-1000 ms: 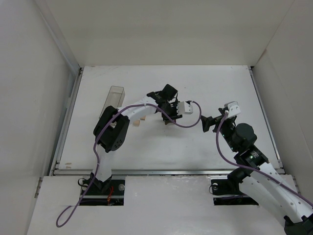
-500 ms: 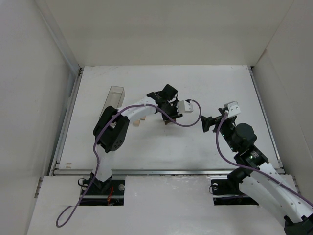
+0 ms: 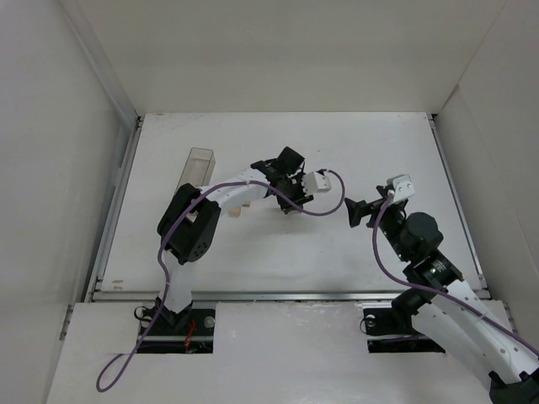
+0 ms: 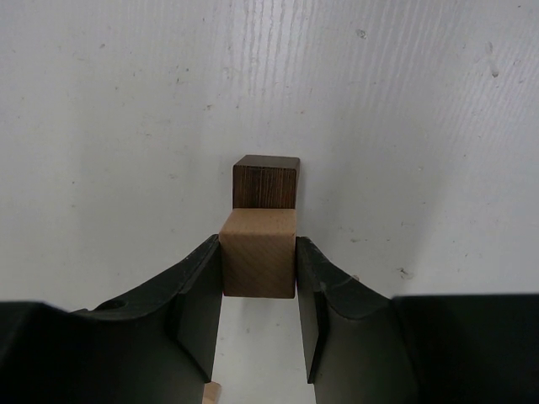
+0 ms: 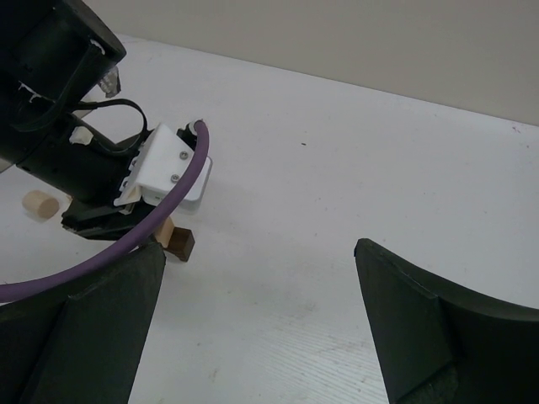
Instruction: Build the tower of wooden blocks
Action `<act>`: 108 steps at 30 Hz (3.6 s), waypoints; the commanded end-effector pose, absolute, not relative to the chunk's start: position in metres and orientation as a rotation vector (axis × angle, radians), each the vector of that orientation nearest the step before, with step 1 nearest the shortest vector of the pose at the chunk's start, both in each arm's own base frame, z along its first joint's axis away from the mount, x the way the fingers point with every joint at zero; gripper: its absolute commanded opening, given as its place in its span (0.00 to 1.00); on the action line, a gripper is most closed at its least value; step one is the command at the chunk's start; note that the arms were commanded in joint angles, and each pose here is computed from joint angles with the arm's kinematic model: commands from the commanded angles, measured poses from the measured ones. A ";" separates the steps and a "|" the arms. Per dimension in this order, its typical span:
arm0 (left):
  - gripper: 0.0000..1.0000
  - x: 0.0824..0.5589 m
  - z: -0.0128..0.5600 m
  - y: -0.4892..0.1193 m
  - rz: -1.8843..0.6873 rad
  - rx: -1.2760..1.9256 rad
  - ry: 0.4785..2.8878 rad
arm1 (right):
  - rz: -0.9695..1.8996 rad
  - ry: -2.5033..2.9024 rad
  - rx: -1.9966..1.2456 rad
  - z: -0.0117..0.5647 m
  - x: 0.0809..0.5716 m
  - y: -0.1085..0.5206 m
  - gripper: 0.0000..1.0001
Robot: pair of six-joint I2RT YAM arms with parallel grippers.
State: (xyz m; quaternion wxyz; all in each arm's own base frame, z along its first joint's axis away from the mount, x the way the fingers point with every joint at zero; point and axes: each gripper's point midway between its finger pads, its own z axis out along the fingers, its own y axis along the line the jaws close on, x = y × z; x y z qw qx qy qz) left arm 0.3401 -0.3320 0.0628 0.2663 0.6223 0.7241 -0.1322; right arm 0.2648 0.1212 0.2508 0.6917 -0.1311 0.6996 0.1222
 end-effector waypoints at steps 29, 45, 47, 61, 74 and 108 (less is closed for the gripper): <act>0.00 0.349 0.092 -0.337 -0.331 1.521 1.964 | 0.280 1.515 -0.280 0.263 0.264 0.120 1.00; 0.07 0.354 0.093 -0.335 -0.301 1.494 1.975 | 0.280 1.515 -0.280 0.263 0.264 0.120 1.00; 0.19 0.356 0.093 -0.334 -0.286 1.501 1.969 | 0.280 1.515 -0.280 0.263 0.264 0.120 1.00; 0.45 0.350 0.093 -0.334 -0.307 1.527 1.973 | 0.280 1.515 -0.280 0.263 0.264 0.120 1.00; 0.70 0.344 0.070 -0.334 -0.333 1.645 1.966 | 0.280 1.513 -0.294 0.263 0.263 0.121 1.00; 0.29 0.335 0.053 -0.332 -0.398 1.982 1.767 | 0.277 1.521 -0.297 0.261 0.265 0.122 1.00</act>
